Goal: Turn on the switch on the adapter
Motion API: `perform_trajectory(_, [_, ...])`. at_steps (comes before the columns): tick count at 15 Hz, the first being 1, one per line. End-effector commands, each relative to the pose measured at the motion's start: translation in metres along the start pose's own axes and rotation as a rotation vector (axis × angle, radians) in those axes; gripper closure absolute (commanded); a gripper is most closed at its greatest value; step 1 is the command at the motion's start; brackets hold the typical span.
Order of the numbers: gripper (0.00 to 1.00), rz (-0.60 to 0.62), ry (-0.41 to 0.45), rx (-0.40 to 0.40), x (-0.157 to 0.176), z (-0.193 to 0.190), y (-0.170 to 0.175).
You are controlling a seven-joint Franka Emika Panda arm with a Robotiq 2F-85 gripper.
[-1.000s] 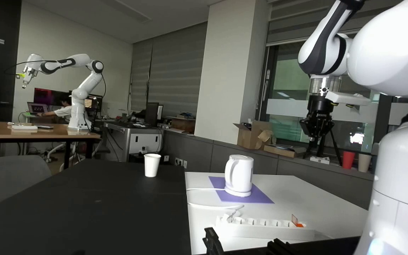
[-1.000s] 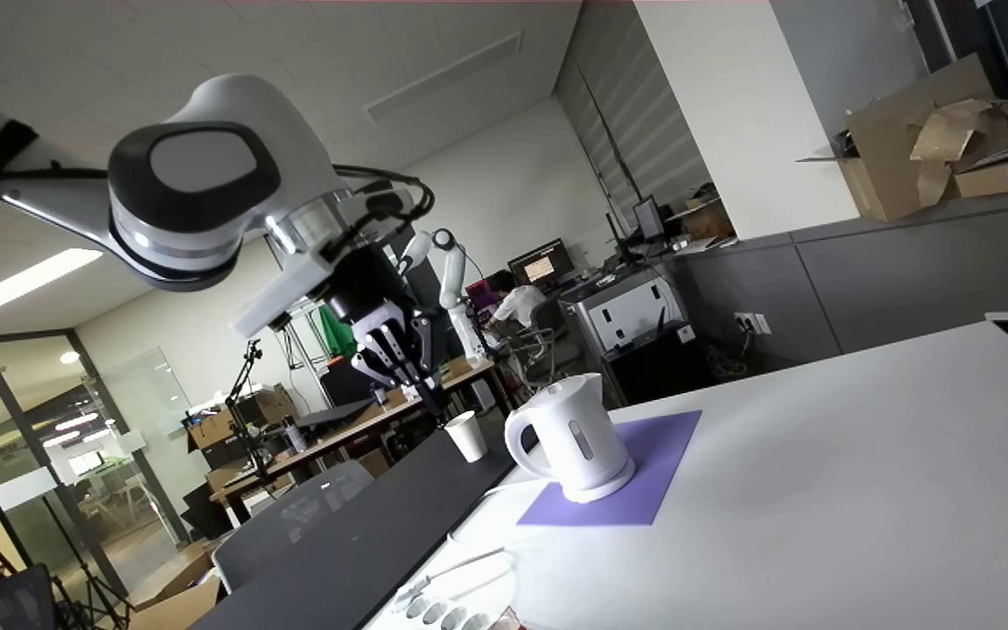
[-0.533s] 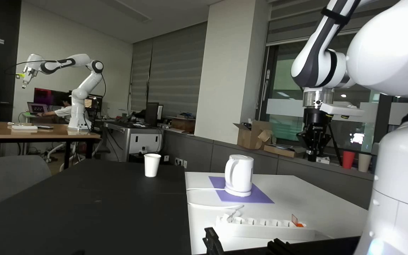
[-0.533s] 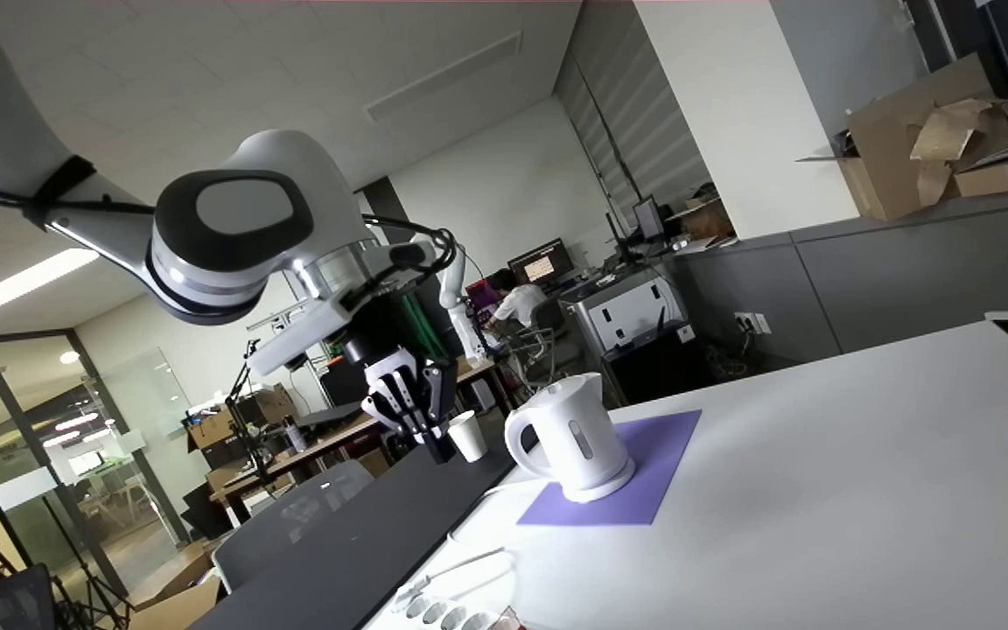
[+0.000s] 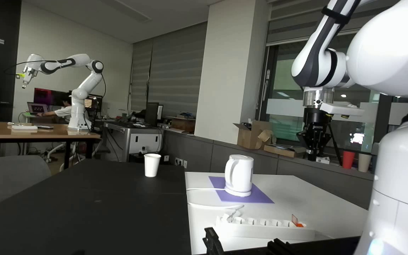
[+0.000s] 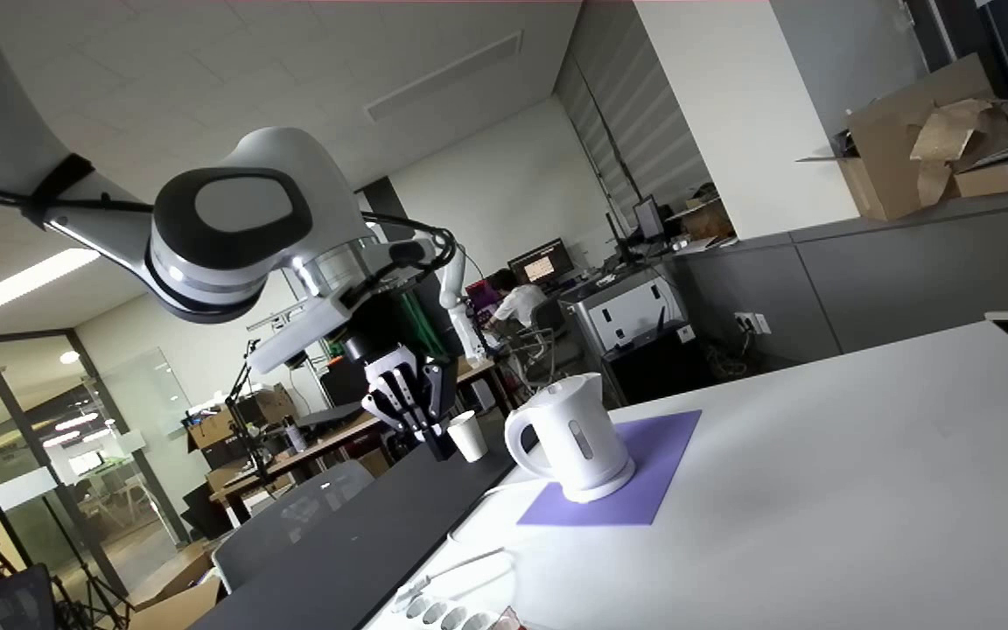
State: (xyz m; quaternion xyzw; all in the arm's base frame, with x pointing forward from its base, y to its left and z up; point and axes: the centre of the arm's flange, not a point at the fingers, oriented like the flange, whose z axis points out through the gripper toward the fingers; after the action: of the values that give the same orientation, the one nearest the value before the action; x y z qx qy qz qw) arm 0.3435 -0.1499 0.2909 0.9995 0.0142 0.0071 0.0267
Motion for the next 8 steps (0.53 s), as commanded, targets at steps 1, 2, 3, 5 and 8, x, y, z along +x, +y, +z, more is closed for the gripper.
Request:
perform_trajectory(1, [0.99,0.000,0.000,0.000,0.000,0.000,0.000])
perform_trajectory(2, [0.99,0.000,0.000,0.000,0.000,0.000,0.000])
perform_trajectory(3, [0.99,0.000,0.000,0.000,0.000,0.000,0.000])
perform_trajectory(5, [1.00,0.005,0.010,-0.004,0.001,0.015,-0.003])
perform_trajectory(8, [1.00,0.004,0.003,0.013,0.002,0.048,-0.009])
